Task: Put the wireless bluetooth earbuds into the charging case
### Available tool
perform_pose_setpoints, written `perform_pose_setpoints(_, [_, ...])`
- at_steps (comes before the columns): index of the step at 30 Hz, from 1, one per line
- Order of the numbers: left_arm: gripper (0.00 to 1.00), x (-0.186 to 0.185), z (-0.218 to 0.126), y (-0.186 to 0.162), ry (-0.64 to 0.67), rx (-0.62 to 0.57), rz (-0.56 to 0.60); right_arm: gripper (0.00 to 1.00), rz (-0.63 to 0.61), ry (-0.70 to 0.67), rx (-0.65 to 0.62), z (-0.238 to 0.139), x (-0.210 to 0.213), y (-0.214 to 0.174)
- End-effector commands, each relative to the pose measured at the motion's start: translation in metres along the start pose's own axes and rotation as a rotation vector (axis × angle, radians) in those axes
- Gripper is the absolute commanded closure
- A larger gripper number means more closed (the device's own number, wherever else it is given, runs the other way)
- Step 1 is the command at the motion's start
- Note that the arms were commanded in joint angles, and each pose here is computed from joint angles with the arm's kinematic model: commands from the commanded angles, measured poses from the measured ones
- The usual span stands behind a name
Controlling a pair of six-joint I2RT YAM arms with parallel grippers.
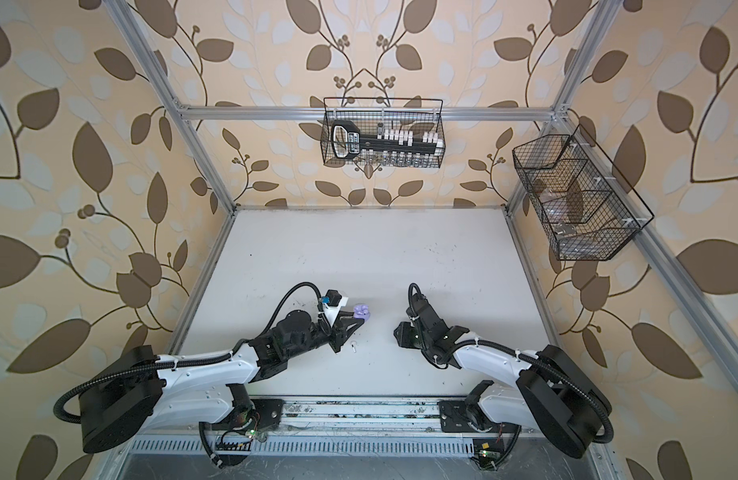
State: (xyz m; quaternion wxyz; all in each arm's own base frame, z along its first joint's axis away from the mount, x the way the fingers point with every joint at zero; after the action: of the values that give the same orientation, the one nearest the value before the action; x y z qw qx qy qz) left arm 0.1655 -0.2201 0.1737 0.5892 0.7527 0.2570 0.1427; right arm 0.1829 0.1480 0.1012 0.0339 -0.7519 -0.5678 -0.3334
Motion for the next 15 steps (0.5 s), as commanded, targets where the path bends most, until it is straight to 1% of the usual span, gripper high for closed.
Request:
perform_pose_setpoints(1, [0.96,0.001,0.0,0.014,-0.004,-0.055,0.013,0.62,-0.014,0.103,0.021,-0.013,0.016,-0.007])
perform_pose_setpoints(4, [0.96,0.001,0.0,0.014,-0.008,-0.057,0.011,0.61,-0.034,0.193,0.042,-0.025,0.033,-0.014])
perform_pose_setpoints(7, [0.96,0.001,0.001,0.014,-0.016,-0.054,0.007,0.61,-0.024,0.217,0.06,-0.029,0.035,-0.019])
perform_pose_setpoints(9, [0.96,0.0,0.001,0.015,-0.016,-0.057,0.008,0.61,-0.023,0.189,0.045,-0.032,0.03,-0.019])
perform_pose_setpoints(15, [0.96,0.0,0.001,0.015,-0.017,-0.057,0.008,0.6,0.037,0.05,-0.031,-0.031,-0.004,-0.006])
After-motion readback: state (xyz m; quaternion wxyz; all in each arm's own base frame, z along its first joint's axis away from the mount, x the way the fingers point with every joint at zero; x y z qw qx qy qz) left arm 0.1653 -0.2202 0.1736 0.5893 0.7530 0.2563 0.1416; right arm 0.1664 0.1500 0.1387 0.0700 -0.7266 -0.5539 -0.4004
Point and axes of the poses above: each gripper's point midway between its finger pads, its own z axis out along the fingers, its own x axis along the line the jaws close on, y = z × x, the point moved 9 cm from there along -z, back along the fingers, and after that the axes turned 13 degrees about z, right-handed, at the moved point
